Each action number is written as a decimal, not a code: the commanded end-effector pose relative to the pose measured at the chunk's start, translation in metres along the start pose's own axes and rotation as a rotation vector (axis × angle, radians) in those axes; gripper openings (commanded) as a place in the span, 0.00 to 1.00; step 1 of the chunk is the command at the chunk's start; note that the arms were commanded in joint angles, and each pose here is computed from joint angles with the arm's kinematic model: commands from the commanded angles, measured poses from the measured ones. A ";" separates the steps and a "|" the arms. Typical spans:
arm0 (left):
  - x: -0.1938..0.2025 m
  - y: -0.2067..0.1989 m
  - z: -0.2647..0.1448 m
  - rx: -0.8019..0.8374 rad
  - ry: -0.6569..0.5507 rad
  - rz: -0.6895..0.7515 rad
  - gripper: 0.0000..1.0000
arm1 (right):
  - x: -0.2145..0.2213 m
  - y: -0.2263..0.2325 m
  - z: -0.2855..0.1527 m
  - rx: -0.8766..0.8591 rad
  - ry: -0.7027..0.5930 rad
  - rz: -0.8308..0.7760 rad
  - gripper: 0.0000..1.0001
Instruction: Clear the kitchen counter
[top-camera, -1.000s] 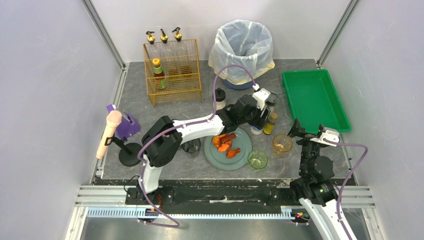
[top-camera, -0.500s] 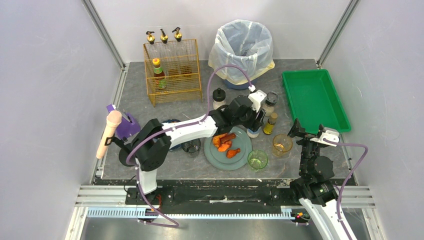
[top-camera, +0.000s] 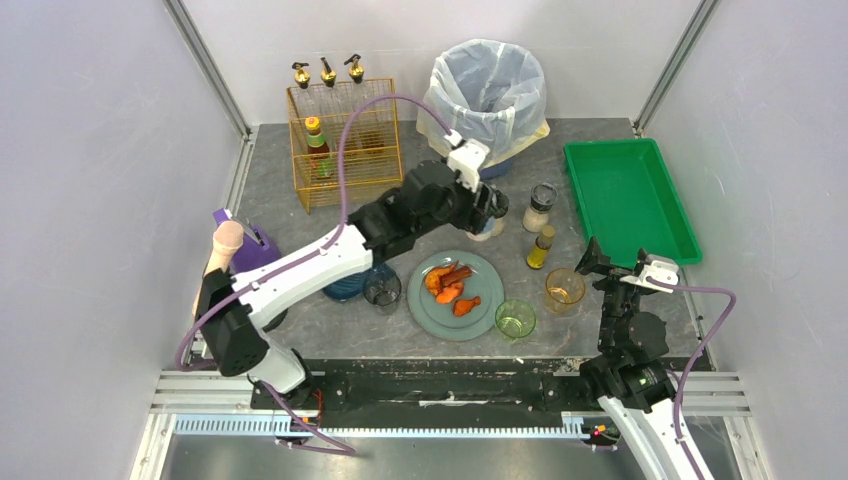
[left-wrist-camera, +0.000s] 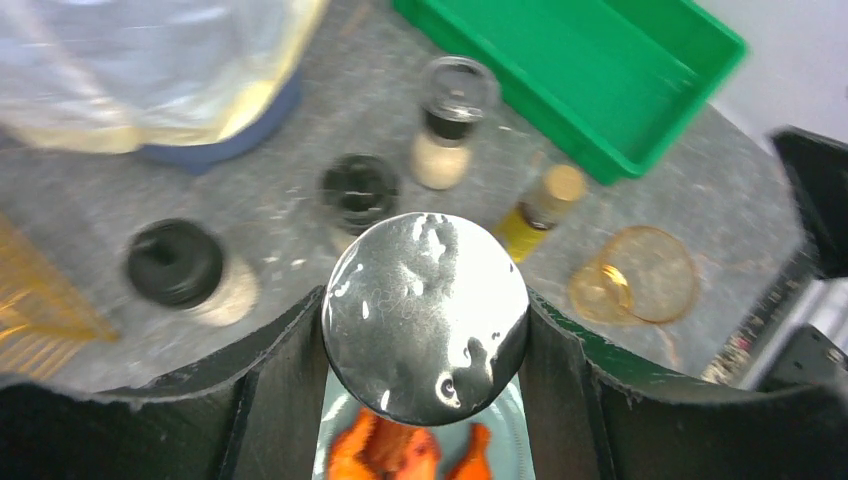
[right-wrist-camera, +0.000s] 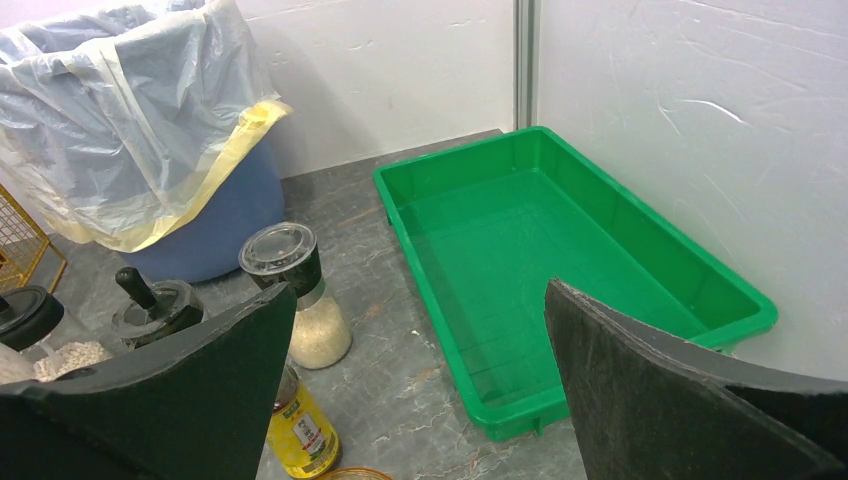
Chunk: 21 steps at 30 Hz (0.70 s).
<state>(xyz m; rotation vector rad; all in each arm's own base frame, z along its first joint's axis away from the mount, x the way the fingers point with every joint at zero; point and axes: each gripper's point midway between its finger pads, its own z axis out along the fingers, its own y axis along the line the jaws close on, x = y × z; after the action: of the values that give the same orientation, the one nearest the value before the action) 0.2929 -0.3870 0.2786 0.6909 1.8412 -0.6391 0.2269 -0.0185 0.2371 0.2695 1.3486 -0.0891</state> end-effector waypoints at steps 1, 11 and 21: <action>-0.057 0.071 -0.037 -0.214 -0.132 0.009 0.12 | -0.048 -0.009 -0.015 -0.009 -0.168 0.121 0.98; -0.099 0.214 -0.095 -0.587 -0.276 -0.094 0.11 | -0.048 -0.009 -0.015 -0.005 -0.168 0.120 0.98; -0.123 0.301 -0.098 -0.768 -0.374 -0.111 0.11 | -0.047 -0.010 -0.015 -0.001 -0.167 0.117 0.98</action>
<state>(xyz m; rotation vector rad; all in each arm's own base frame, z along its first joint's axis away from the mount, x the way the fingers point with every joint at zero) 0.4543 -0.1458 0.3304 0.0148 1.8032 -0.1075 0.2268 -0.0187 0.2370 0.2700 1.3489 -0.0898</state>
